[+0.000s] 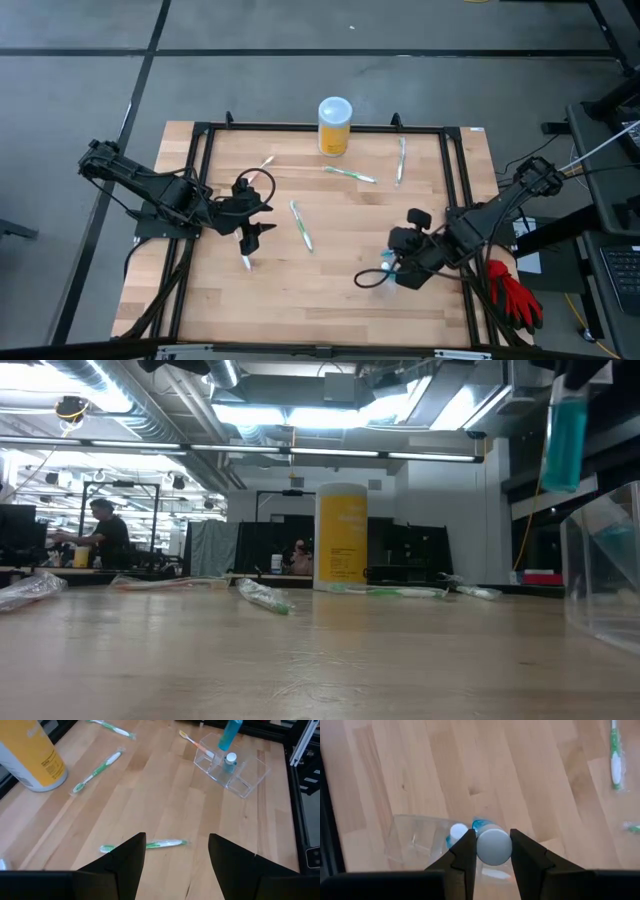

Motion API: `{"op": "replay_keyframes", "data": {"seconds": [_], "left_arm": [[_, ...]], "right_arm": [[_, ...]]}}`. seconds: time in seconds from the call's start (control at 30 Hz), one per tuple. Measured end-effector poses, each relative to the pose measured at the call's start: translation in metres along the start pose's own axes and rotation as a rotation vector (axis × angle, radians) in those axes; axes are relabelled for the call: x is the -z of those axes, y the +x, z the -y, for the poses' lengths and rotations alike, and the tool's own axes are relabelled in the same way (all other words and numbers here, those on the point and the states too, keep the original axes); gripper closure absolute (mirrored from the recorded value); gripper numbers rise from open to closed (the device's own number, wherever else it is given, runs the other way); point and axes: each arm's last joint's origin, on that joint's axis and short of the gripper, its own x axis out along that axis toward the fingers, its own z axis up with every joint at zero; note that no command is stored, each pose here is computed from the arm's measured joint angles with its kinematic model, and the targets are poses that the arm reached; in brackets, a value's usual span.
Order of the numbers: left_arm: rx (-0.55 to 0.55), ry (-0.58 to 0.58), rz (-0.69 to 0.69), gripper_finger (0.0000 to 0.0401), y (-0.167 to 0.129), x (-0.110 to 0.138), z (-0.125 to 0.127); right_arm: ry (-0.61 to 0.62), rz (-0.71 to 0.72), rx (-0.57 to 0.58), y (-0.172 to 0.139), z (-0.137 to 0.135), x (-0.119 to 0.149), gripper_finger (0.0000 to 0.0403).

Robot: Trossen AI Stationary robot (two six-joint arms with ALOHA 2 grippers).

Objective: Pick & Place toothbrushing station
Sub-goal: Put the blue mouthwash bottle into the transparent organizer

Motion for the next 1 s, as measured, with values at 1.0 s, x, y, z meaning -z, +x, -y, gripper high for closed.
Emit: {"op": "replay_keyframes", "data": {"seconds": [1.0], "left_arm": [[-0.034, 0.034, -0.034, 0.0188, 0.000, 0.004, -0.003]], "right_arm": [[0.056, -0.074, -0.099, 0.004, -0.024, 0.017, 0.0305]]}}
